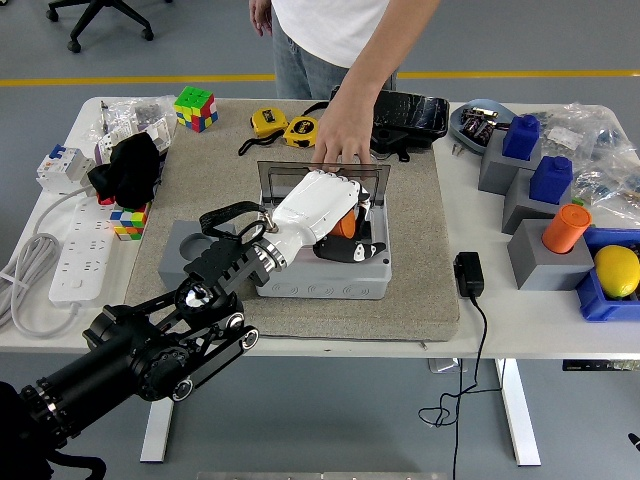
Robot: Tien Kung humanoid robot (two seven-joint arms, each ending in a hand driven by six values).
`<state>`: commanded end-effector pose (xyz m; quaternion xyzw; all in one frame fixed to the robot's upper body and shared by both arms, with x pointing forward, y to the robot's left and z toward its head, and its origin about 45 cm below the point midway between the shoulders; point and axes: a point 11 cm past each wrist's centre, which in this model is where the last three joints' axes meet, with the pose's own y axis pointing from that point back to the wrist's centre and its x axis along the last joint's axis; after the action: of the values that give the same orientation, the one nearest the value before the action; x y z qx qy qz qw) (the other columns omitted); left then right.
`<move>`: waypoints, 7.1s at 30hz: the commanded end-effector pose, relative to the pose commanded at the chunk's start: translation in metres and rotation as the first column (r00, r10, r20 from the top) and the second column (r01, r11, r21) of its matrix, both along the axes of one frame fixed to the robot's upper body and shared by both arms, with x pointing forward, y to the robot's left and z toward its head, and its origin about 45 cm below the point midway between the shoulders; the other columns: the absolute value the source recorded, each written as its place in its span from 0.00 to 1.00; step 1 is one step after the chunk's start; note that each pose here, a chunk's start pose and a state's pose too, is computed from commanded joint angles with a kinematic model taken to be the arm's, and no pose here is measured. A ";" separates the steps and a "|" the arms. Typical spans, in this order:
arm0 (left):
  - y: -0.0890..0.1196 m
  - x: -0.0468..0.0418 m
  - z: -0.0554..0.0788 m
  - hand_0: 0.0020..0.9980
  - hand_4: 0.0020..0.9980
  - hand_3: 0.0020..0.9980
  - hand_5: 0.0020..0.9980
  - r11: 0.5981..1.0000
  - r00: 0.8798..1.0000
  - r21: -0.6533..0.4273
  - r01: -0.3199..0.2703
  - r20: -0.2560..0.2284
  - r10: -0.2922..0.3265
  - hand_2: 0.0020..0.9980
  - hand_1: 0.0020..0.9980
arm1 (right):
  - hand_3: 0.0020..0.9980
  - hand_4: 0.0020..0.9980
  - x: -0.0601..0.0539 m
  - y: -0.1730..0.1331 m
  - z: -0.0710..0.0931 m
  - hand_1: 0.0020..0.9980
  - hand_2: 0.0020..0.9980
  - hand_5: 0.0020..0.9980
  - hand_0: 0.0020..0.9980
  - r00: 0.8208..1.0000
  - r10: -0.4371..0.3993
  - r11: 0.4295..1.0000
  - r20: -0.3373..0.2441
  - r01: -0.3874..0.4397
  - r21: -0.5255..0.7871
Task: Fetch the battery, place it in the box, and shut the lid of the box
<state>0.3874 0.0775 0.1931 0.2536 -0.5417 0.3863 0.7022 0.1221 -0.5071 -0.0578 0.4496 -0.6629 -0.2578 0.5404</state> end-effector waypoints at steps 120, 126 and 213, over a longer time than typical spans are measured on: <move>0.083 0.0288 0.029 0.91 1.00 0.78 1.00 0.972 0.968 -0.085 -0.218 -0.147 0.205 0.73 0.77 | 0.80 1.00 -0.007 0.003 -0.004 0.73 0.74 0.96 0.80 1.000 -0.011 1.000 -0.020 0.011 0.009; 0.077 0.0198 0.040 0.53 1.00 0.58 1.00 0.978 0.978 -0.086 -0.190 -0.107 0.180 0.39 0.42 | 0.79 1.00 -0.007 0.003 -0.004 0.73 0.74 0.96 0.80 1.000 -0.012 1.000 -0.018 0.012 0.010; 0.198 -0.0312 0.021 0.96 1.00 0.96 1.00 0.224 0.873 -0.883 -0.413 -0.453 -0.179 0.95 0.98 | 0.80 1.00 -0.011 0.006 -0.006 0.73 0.74 0.96 0.80 0.999 -0.029 0.999 -0.015 0.029 0.020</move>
<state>0.3562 0.2750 0.2142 -0.1101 0.0233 0.6169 0.7790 0.1109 -0.5008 -0.0643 0.4435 -0.6628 -0.2753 0.5368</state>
